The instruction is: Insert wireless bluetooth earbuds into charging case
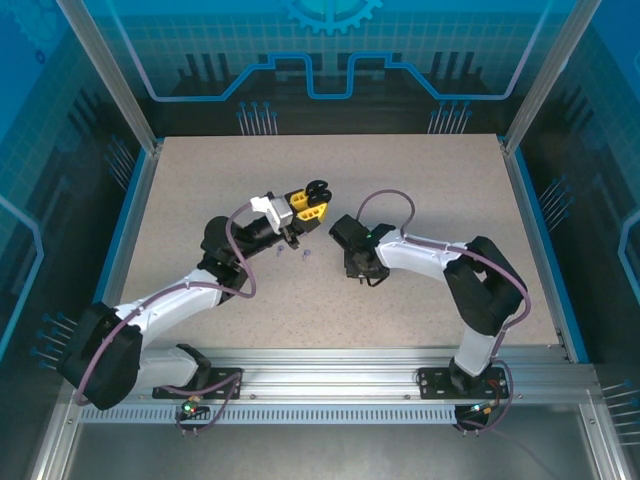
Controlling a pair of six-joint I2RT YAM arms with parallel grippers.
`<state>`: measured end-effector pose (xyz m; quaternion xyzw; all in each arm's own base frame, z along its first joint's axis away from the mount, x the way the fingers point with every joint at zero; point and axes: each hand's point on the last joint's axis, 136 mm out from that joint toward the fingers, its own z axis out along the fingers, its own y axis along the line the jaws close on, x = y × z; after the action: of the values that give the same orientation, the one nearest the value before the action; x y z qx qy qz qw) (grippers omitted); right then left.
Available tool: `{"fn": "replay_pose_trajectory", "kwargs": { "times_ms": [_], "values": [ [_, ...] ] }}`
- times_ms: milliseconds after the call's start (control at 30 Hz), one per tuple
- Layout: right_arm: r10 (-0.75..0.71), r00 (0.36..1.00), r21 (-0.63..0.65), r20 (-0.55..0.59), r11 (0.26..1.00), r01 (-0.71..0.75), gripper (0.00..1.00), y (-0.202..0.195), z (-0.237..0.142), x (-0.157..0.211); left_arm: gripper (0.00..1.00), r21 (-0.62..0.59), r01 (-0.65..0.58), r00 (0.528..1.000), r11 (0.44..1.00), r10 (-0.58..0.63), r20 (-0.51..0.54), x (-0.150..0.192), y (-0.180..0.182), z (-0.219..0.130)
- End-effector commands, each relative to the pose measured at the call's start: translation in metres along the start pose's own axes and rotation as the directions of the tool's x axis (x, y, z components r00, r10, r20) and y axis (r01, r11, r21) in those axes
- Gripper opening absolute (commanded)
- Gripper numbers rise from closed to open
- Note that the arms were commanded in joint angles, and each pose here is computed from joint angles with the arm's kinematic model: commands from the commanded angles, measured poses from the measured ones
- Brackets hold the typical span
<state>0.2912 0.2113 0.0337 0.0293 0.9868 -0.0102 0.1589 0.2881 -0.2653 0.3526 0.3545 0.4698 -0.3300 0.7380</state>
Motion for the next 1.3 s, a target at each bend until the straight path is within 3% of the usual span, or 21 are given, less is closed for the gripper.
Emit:
{"fn": "replay_pose_trajectory", "kwargs": {
  "times_ms": [0,900,1267],
  "values": [
    [0.01,1.0,0.044,-0.003,0.999,-0.009,0.37,0.0,0.002,0.002,0.0,-0.014,-0.035,0.999,0.999,0.035,0.023,-0.009,-0.001,-0.003],
    [0.03,0.999,0.043,-0.029,0.999,-0.029,0.26,0.004,0.024,0.009,0.0,0.001,-0.029,0.999,1.0,0.029,0.019,-0.01,-0.004,-0.004],
    [0.058,0.998,-0.024,0.021,0.998,-0.057,0.19,0.007,0.006,0.001,0.0,0.004,-0.026,1.0,1.0,0.026,0.017,-0.009,-0.004,-0.004]
  ]
}}
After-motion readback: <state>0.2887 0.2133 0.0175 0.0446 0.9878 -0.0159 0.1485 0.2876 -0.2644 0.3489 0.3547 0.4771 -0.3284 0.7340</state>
